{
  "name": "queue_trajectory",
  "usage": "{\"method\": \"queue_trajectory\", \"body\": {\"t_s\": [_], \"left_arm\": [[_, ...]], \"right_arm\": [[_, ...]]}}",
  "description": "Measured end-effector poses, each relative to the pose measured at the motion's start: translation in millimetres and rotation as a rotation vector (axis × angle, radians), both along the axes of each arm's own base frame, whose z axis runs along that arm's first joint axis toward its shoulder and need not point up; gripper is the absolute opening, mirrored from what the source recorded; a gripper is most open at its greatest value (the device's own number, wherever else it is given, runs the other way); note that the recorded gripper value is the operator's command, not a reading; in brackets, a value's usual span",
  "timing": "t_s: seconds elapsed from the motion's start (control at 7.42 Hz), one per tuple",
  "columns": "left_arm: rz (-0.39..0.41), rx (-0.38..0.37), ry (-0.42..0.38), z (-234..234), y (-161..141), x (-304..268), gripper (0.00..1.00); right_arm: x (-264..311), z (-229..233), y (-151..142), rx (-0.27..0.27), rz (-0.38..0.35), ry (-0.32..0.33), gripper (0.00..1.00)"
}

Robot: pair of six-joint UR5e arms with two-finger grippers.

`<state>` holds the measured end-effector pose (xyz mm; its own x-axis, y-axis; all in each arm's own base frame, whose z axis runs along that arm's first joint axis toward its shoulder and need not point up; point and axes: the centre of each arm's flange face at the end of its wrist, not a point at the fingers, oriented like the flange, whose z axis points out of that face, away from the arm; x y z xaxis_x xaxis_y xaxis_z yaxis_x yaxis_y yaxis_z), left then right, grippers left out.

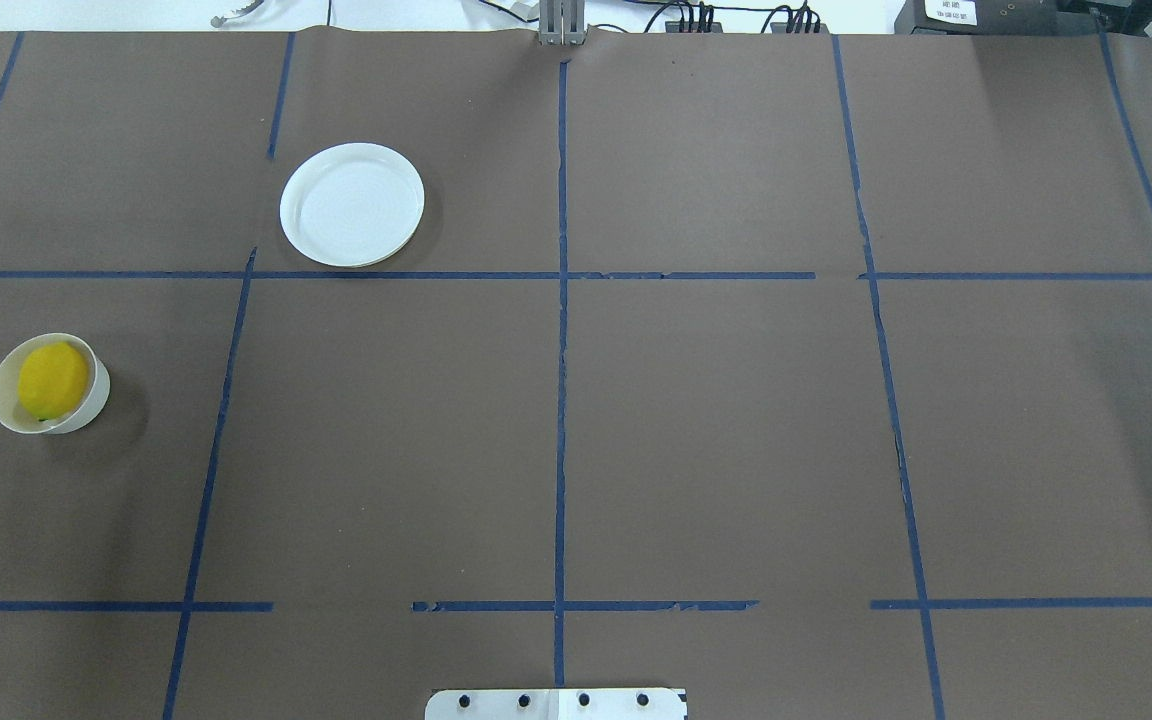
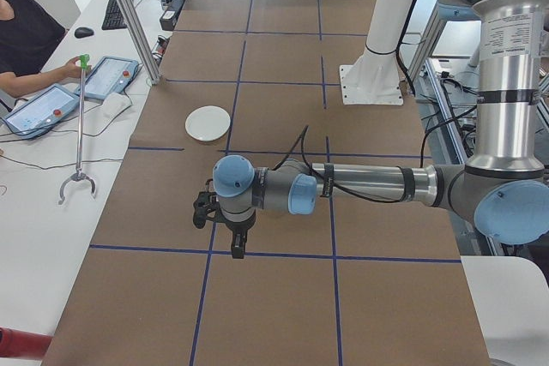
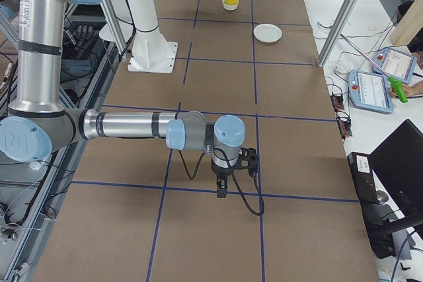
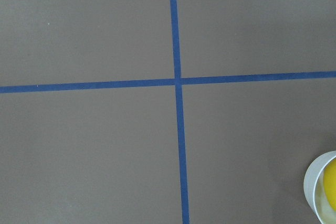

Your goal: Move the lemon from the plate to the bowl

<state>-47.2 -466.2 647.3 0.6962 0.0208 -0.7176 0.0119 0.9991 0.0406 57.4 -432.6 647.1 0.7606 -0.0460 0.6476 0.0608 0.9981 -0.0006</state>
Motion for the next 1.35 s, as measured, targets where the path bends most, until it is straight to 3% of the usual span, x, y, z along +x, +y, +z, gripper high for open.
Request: {"method": "queue_trajectory", "body": {"t_s": [0.4, 1.35], "left_arm": [[-0.020, -0.025, -0.001, 11.2, 13.2, -9.7, 1.00], [-0.032, -0.021, -0.003, 9.6, 12.5, -15.2, 1.00]], "right_arm": [[0.0, 0.0, 0.0, 0.000, 0.000, 0.000, 1.00], [0.0, -0.1, 0.0, 0.000, 0.000, -0.001, 1.00]]}}
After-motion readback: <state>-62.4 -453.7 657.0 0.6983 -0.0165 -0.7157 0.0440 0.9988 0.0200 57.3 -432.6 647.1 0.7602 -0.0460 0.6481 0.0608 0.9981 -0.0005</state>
